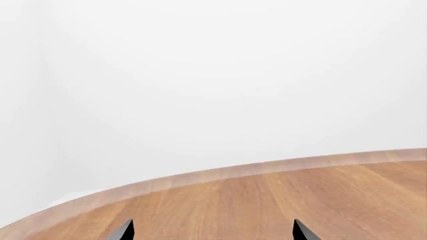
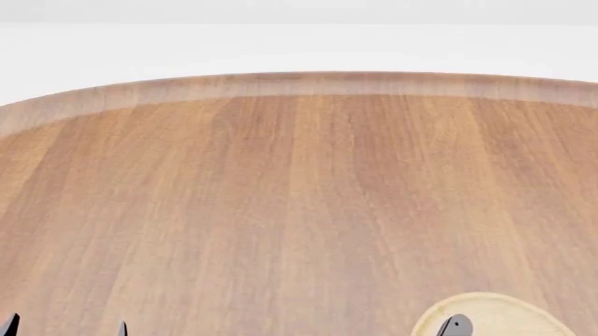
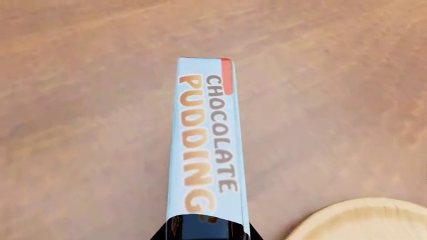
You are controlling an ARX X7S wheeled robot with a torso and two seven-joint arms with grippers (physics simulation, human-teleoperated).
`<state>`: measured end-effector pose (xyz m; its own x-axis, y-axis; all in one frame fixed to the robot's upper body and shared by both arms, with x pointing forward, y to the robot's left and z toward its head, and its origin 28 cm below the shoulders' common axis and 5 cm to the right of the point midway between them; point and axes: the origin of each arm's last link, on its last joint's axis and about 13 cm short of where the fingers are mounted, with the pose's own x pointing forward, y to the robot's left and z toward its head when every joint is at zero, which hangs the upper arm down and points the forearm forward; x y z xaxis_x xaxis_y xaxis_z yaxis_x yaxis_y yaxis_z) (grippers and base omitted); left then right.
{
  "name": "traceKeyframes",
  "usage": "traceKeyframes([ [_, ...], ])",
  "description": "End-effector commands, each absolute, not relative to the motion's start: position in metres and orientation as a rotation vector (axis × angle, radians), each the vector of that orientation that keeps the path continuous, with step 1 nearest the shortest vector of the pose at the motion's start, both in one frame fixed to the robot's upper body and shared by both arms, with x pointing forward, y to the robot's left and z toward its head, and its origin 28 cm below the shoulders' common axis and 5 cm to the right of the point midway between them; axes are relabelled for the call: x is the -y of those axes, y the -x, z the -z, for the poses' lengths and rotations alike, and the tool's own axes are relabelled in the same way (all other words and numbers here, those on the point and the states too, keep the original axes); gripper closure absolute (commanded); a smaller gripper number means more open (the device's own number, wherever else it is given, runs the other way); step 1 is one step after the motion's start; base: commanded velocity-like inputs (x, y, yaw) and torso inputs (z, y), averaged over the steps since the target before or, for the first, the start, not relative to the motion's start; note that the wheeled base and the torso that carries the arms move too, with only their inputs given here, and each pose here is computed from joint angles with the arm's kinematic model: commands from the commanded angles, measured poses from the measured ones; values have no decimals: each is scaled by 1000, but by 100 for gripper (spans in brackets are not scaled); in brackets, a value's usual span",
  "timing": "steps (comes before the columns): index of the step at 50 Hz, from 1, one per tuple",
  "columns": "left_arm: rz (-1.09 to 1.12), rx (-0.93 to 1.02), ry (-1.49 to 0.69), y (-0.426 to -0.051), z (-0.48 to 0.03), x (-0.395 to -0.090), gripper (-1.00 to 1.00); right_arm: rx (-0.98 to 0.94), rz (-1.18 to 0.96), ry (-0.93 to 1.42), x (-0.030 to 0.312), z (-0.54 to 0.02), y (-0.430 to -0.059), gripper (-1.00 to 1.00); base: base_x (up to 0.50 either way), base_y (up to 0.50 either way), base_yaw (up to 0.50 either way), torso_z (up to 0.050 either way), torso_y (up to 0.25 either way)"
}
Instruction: Put the chocolate pudding to the left of the plate.
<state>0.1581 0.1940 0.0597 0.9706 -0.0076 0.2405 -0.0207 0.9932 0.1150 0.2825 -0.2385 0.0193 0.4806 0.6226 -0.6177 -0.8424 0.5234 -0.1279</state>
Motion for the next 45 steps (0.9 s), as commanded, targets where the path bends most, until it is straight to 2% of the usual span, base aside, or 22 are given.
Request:
traceKeyframes([
  [1, -5, 241, -118, -158, -59, -194, -100, -571, -941, 464, 238, -10, -280, 100, 0, 0, 3, 0, 0],
  [18, -1, 241, -118, -158, -59, -194, -100, -576, -928, 455, 238, -2, -282, 100, 1, 1, 2, 0, 0],
  [19, -2, 241, -117, -158, -59, -194, -100, -575, -926, 456, 238, -2, -282, -100, 11, 0, 3, 0, 0],
  [31, 1, 242, -117, -158, -59, -194, -100, -547, -919, 441, 244, -5, -266, -100, 0, 0, 0, 0, 0],
  [38, 3, 242, -117, -157, -59, -193, -100, -508, -904, 395, 257, 2, -219, -100, 0, 0, 0, 0, 0],
  [45, 9, 241, -119, -157, -58, -192, -100, -510, -885, 378, 263, 9, -204, -100, 0, 0, 0, 0, 0],
])
